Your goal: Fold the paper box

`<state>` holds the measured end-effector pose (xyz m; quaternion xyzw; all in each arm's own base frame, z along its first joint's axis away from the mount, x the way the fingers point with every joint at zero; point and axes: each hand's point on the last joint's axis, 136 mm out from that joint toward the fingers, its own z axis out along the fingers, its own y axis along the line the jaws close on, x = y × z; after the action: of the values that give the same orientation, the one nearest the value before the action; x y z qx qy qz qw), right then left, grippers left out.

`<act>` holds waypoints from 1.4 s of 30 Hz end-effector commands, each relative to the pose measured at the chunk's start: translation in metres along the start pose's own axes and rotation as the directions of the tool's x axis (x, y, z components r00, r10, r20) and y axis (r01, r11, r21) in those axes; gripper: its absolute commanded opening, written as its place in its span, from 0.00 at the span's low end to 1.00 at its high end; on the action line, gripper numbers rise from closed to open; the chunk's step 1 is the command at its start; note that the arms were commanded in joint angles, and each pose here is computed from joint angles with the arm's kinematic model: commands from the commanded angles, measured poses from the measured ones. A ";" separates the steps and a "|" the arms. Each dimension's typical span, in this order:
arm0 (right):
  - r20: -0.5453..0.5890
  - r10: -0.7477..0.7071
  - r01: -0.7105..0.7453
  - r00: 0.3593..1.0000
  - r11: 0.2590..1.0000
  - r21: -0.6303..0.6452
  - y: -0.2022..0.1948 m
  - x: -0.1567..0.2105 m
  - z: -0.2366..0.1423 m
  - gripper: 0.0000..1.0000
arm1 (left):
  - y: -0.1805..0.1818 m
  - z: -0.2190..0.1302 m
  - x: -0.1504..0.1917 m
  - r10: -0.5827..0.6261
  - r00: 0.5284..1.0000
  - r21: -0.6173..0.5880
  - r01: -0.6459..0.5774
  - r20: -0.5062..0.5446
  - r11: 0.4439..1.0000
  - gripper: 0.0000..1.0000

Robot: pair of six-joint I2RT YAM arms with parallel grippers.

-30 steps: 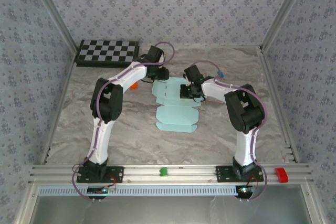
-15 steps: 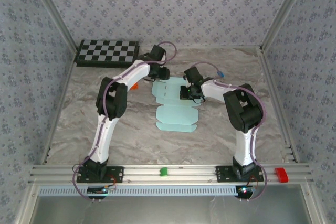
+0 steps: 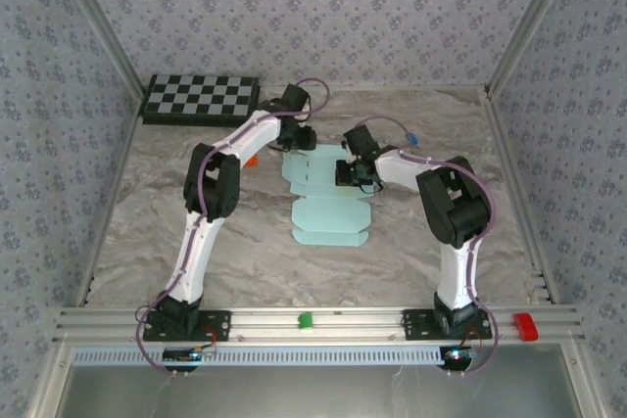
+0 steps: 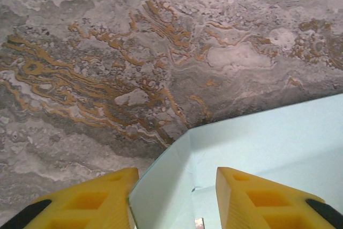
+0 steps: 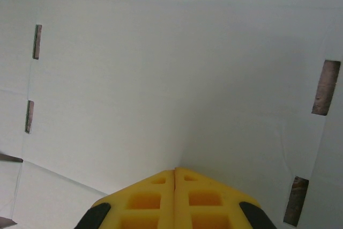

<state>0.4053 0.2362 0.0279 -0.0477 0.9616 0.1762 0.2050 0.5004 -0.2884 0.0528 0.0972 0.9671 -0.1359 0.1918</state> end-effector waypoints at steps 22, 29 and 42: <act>-0.104 0.015 -0.013 0.994 1.000 0.023 -0.006 0.032 0.022 0.00 | -0.058 -0.007 -0.003 0.118 0.993 0.212 -0.117 0.008 0.970 0.39; -0.107 0.022 -0.019 0.994 0.999 0.034 -0.009 0.033 0.022 0.00 | -0.051 -0.015 -0.008 0.114 0.993 0.161 -0.116 0.023 0.980 0.41; -0.087 0.046 -0.042 0.995 0.998 0.047 -0.012 0.032 0.017 0.00 | -0.011 -0.103 0.007 0.047 0.986 -0.003 -0.047 0.162 0.999 0.49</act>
<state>0.4090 0.2428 0.0268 -0.0418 0.9585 0.1867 0.2113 0.4576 -0.2780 0.0984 0.1310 0.9579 -0.1344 0.2173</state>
